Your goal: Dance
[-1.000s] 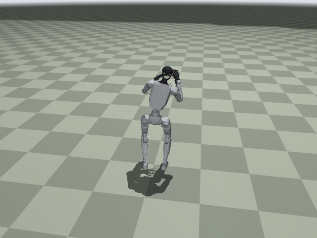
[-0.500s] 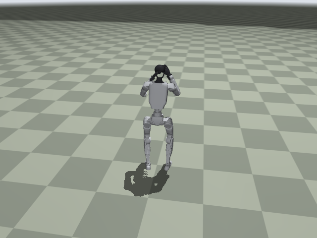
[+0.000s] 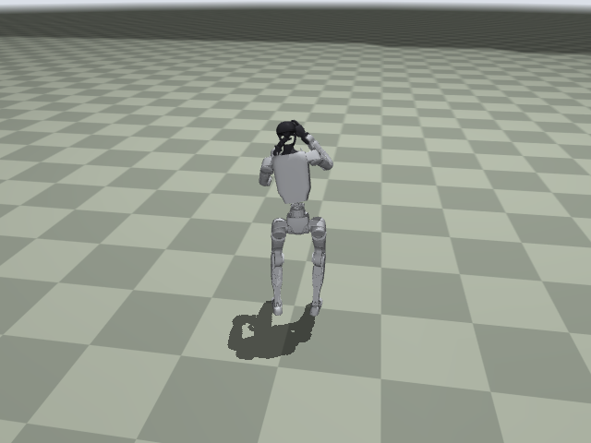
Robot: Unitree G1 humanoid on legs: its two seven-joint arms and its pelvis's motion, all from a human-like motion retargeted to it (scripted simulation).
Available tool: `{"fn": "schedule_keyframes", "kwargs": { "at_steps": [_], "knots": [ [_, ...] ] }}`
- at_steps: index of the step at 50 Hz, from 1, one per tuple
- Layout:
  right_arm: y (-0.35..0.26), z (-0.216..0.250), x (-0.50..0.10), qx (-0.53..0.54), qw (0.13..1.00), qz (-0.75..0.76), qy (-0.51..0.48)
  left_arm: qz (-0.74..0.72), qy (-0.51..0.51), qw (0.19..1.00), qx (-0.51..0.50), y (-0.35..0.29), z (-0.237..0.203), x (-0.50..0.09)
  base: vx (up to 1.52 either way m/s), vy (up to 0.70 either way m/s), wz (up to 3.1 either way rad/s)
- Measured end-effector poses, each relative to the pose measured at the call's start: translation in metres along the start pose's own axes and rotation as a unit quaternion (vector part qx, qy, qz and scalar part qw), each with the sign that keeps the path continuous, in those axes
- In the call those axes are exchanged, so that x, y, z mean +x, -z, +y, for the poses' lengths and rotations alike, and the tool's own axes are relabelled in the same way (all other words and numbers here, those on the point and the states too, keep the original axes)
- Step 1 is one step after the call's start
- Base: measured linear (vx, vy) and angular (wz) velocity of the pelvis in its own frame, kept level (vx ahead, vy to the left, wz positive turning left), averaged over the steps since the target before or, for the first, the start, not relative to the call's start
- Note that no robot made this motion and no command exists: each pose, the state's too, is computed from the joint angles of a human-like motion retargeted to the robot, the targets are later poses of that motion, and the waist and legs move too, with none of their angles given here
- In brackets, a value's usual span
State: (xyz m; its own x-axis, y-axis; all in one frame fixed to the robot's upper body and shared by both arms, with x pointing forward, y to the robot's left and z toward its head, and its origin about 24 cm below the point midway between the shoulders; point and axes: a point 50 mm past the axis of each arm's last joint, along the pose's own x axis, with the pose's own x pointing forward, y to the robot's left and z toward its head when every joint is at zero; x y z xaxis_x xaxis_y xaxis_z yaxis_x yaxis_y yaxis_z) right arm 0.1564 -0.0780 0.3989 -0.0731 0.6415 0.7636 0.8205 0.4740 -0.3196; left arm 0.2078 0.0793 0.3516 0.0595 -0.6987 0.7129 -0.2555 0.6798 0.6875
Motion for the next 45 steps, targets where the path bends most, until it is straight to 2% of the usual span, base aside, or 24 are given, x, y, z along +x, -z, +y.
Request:
{"fn": "schedule_keyframes", "kwargs": {
  "at_steps": [6,10,15,23,35,45],
  "knots": [
    [0.001,-0.009,0.004,-0.017,0.999,-0.014,0.024,-0.031,-0.014,0.998,0.055,-0.008,0.018,0.012,0.0,0.0,0.0],
    [0.005,0.003,-0.006,0.009,1.0,0.004,-0.006,-0.032,-0.02,0.997,0.065,-0.009,0.023,0.011,0.0,0.0,0.0],
    [0.004,0.016,-0.022,0.064,0.996,0.024,-0.059,-0.012,-0.019,0.999,0.049,-0.002,0.021,0.005,0.0,0.0,0.0],
    [0.001,0.024,-0.025,0.114,0.991,0.031,-0.063,0.011,-0.028,0.999,0.024,0.008,0.016,-0.002,0.0,0.0,0.0],
    [0.007,0.028,-0.023,0.115,0.99,0.045,-0.068,0.032,-0.047,0.998,-0.005,0.017,0.017,-0.007,0.0,0.0,0.0],
    [0.017,0.044,-0.033,0.129,0.982,0.081,-0.112,0.045,-0.079,0.995,-0.043,0.021,0.013,-0.016,0.0,0.0,0.0]
  ]
}}
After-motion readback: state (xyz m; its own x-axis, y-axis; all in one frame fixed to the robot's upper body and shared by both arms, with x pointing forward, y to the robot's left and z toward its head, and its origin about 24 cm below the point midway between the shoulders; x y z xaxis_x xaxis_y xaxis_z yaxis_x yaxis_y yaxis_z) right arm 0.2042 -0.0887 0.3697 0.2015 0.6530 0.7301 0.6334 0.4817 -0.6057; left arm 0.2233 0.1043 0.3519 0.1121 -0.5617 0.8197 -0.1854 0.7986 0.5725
